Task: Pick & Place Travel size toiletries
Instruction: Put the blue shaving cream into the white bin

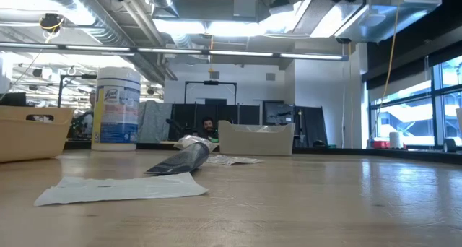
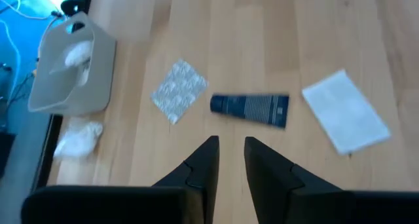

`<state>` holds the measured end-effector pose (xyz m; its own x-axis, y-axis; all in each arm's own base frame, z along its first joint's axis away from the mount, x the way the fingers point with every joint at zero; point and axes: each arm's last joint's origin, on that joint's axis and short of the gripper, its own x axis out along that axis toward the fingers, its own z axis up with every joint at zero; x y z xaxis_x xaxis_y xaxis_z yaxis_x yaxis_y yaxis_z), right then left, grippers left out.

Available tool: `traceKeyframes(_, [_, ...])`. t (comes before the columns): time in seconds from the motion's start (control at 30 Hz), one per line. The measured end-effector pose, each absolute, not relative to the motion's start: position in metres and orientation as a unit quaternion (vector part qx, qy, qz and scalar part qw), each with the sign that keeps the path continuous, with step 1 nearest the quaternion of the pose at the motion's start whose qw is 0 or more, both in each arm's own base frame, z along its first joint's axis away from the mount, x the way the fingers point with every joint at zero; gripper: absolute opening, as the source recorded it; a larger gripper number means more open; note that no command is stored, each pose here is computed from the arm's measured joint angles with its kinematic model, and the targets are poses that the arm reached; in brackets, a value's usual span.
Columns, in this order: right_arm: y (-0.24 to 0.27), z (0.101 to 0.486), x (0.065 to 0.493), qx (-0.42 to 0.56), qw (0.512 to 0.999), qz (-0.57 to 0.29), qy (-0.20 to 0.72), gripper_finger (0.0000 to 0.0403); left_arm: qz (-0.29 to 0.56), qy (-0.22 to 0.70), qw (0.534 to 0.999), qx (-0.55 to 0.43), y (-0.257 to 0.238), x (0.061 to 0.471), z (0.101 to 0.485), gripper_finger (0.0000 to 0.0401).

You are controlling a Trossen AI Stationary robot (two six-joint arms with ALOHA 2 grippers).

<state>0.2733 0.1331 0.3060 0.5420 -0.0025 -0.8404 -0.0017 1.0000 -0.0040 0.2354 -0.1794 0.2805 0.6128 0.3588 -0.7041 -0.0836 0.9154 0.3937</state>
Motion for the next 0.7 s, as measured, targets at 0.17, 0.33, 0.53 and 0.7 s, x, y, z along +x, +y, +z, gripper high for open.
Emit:
traceKeyframes(0.17, [0.147, 0.306, 0.266, -0.023, 0.884, -0.005, 0.467, 0.0004, 0.108, 0.393, 0.904, 0.128, -0.174, 0.24, 0.286, 0.0066])
traceKeyframes(0.33, [0.154, 0.306, 0.262, -0.03, 0.887, -0.006, 0.461, 0.0004, 0.052, 0.42, 0.904, 0.067, -0.178, 0.224, 0.293, 0.0068])
traceKeyframes(0.53, [0.152, 0.307, 0.263, -0.03, 0.888, -0.011, 0.46, 0.0003, 0.02, 0.446, 0.894, -0.041, -0.181, 0.201, 0.307, 0.007])
traceKeyframes(0.7, [0.148, 0.307, 0.265, -0.026, 0.888, -0.017, 0.46, 0.0006, 0.071, 0.484, 0.865, -0.111, -0.183, 0.184, 0.303, 0.0075])
